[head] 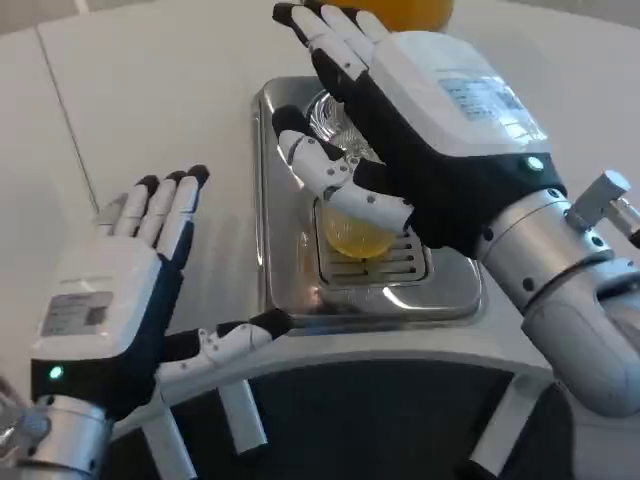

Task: Grasp the cup under the faucet to collect the drink, then remove the cup.

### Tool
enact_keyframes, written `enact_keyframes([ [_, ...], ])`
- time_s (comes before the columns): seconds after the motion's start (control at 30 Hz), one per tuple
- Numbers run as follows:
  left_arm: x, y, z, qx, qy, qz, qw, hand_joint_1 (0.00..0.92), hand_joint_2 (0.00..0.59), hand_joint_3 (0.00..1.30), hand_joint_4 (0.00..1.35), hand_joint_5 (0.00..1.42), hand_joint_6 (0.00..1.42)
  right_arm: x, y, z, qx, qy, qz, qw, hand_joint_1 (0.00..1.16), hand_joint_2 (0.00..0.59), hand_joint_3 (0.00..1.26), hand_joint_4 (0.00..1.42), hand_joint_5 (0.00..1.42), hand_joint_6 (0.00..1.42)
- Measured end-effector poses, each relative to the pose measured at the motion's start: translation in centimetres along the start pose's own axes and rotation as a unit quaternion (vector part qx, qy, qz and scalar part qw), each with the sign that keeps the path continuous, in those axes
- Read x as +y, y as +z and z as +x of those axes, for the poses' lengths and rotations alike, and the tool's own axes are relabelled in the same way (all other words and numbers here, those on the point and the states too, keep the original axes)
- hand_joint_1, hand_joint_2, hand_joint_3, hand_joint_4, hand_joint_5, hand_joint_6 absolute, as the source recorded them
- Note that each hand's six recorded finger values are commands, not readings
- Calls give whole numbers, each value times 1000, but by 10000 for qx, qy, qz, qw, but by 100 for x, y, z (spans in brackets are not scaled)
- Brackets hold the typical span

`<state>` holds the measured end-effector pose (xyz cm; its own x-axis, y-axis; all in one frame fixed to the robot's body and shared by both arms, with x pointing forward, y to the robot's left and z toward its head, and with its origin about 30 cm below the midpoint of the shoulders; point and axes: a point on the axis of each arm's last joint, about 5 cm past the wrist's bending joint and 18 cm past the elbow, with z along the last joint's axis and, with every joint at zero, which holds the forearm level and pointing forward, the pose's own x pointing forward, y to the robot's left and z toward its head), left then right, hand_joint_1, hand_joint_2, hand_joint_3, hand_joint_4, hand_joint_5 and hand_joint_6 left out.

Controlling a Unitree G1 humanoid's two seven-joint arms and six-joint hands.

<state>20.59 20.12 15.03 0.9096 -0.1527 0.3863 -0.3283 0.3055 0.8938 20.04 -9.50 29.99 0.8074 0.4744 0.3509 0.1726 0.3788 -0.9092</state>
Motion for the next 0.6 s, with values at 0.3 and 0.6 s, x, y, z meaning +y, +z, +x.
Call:
enact_keyframes([
  [0.3, -79, 140, 98, -155, 36, -387, 9991, 43, 69, 0, 0, 15, 76, -9, 1, -4, 3, 44, -56, 10000, 0, 546, 25, 0, 0, 48],
  [0.6, -125, 241, 221, -278, 81, -555, 9980, 45, 68, 0, 0, 17, 78, -32, -26, -11, 29, 20, -88, 10000, 0, 552, 25, 0, 0, 48],
])
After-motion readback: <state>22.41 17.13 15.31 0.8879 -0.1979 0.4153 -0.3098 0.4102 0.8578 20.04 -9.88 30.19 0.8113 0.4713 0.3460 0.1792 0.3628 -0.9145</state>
